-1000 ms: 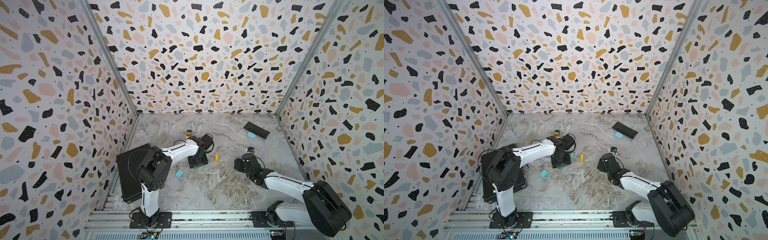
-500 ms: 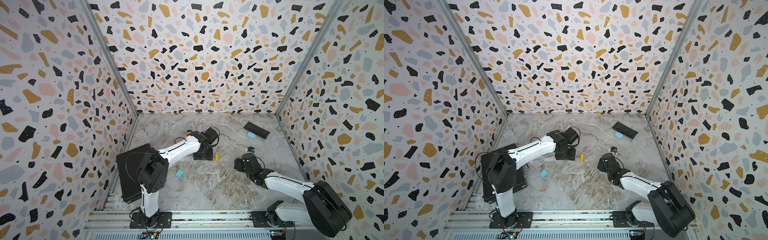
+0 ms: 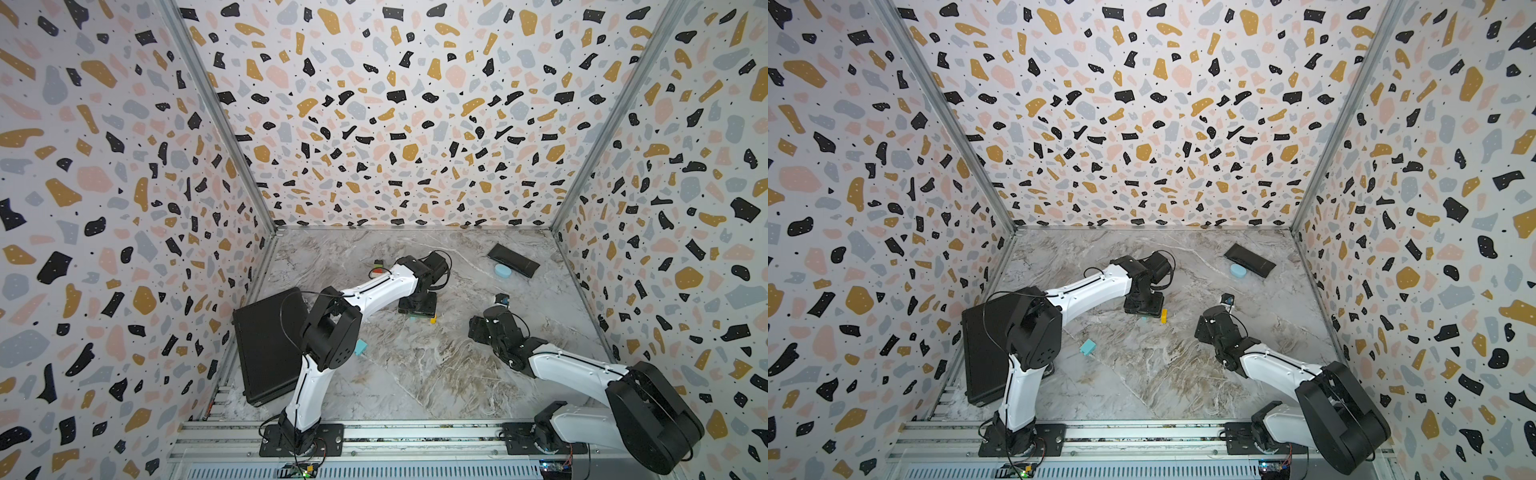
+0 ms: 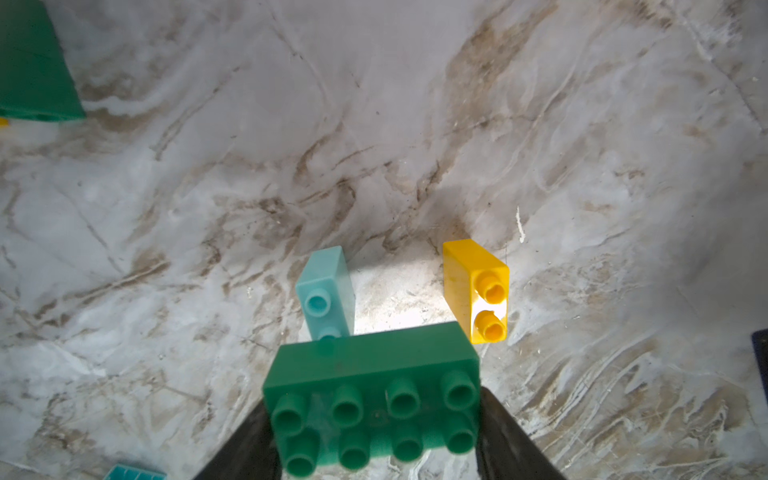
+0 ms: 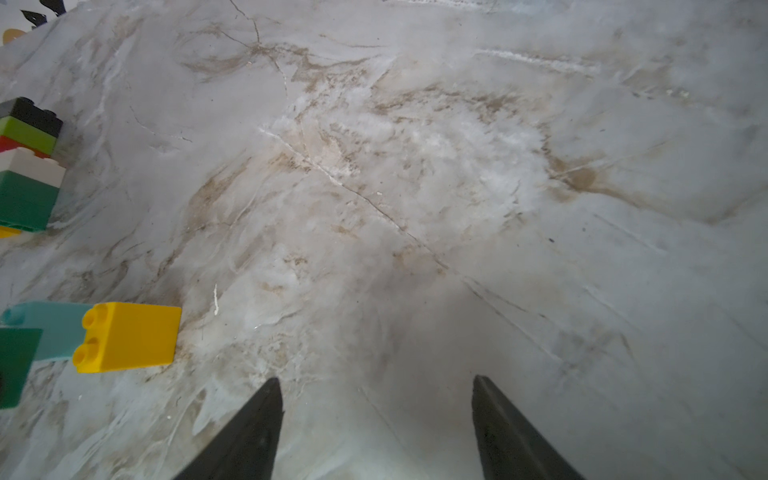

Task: Assemble the letter h with lego
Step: Assemble the lego brick with the lego brick.

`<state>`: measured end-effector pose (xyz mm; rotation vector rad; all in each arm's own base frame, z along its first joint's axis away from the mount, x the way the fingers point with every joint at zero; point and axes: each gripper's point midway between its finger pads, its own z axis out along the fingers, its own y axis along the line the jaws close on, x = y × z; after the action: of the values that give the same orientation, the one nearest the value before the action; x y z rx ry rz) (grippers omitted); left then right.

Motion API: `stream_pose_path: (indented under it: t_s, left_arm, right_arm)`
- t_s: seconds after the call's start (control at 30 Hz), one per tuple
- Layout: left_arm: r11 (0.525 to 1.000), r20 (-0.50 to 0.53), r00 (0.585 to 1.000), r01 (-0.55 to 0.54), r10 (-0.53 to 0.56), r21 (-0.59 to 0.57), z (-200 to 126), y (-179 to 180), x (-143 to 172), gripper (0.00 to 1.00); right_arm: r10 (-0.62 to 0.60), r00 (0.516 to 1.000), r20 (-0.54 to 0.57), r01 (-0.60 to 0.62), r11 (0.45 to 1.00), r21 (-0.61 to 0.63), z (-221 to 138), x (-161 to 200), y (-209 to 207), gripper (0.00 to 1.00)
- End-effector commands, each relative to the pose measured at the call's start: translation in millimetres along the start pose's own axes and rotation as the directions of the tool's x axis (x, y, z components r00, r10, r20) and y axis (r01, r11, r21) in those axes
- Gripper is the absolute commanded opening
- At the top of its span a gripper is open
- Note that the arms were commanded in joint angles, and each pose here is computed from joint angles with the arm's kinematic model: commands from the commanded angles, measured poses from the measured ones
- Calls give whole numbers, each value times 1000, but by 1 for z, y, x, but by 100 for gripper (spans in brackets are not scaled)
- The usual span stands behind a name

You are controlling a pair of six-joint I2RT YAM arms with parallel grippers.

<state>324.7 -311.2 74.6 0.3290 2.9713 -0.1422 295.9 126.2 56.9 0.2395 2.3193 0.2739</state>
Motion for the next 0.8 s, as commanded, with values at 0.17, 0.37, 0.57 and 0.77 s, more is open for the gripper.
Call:
stream_pose_path:
  t_s: [0.17, 0.37, 0.57, 0.77]
  left_arm:
    - [1000, 0, 1000, -27, 27, 12, -3, -7, -8, 0]
    - [1000, -2, 1000, -24, 24, 3, 2, -7, -12, 0]
    - [1000, 1, 1000, -2, 2, -4, 6, -2, -15, 0]
    - [1000, 9, 1000, 8, -8, 9, 8, -5, -18, 0]
  right_arm:
    - [1, 999, 37, 0, 1000, -18, -5, -16, 8, 73]
    - [1, 999, 37, 0, 1000, -21, -5, -16, 9, 73]
    - [1, 999, 35, 0, 1000, -26, -4, -16, 10, 73]
    - [0, 999, 32, 1, 1000, -30, -4, -16, 11, 73]
